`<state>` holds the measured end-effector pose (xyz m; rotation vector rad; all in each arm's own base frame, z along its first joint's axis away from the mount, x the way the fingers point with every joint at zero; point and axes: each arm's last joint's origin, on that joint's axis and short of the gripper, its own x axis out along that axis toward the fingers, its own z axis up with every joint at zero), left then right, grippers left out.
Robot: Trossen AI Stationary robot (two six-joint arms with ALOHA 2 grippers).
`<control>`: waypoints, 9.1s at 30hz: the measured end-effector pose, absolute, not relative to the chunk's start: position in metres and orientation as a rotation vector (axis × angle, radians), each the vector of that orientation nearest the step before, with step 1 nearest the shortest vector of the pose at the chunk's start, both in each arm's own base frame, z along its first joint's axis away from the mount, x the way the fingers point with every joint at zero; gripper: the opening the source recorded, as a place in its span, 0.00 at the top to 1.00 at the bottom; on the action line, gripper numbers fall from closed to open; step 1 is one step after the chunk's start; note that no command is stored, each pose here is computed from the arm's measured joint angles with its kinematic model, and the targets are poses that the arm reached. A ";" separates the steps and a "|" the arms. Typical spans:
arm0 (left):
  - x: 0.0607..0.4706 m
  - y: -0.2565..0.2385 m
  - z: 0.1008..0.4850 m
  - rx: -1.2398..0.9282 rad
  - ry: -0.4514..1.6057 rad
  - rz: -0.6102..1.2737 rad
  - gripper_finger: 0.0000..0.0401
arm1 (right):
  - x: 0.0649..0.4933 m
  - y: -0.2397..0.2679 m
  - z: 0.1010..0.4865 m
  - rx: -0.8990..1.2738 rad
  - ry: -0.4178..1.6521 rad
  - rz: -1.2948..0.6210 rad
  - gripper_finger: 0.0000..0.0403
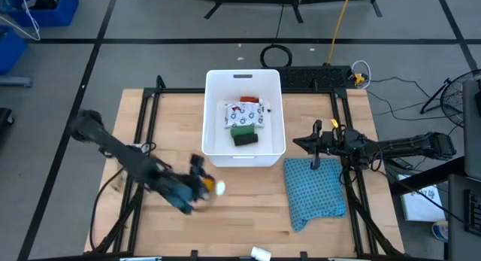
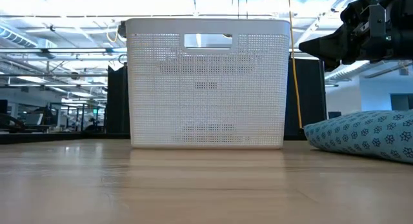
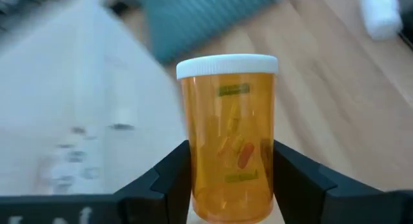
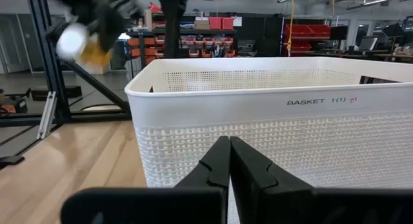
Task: Pick & place medical supplies in basket/bin
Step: Put the orange pill bottle into the bin, then put the white pill bottle into the bin
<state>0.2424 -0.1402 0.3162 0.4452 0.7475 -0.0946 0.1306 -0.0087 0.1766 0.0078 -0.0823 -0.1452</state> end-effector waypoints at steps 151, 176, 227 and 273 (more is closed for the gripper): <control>0.118 -0.024 0.186 0.133 0.092 -0.024 0.99 | 0.131 -0.006 0.185 -0.055 -0.157 -0.069 1.00; 0.118 -0.024 0.185 0.133 0.103 -0.025 0.94 | 0.206 0.114 0.341 -0.232 0.103 0.000 1.00; 0.118 -0.021 0.187 0.125 0.088 0.083 0.94 | 0.340 0.296 0.210 0.544 1.232 0.151 0.21; 0.118 -0.020 0.186 0.153 0.103 0.116 0.90 | 0.345 0.265 0.223 0.036 1.131 0.222 0.60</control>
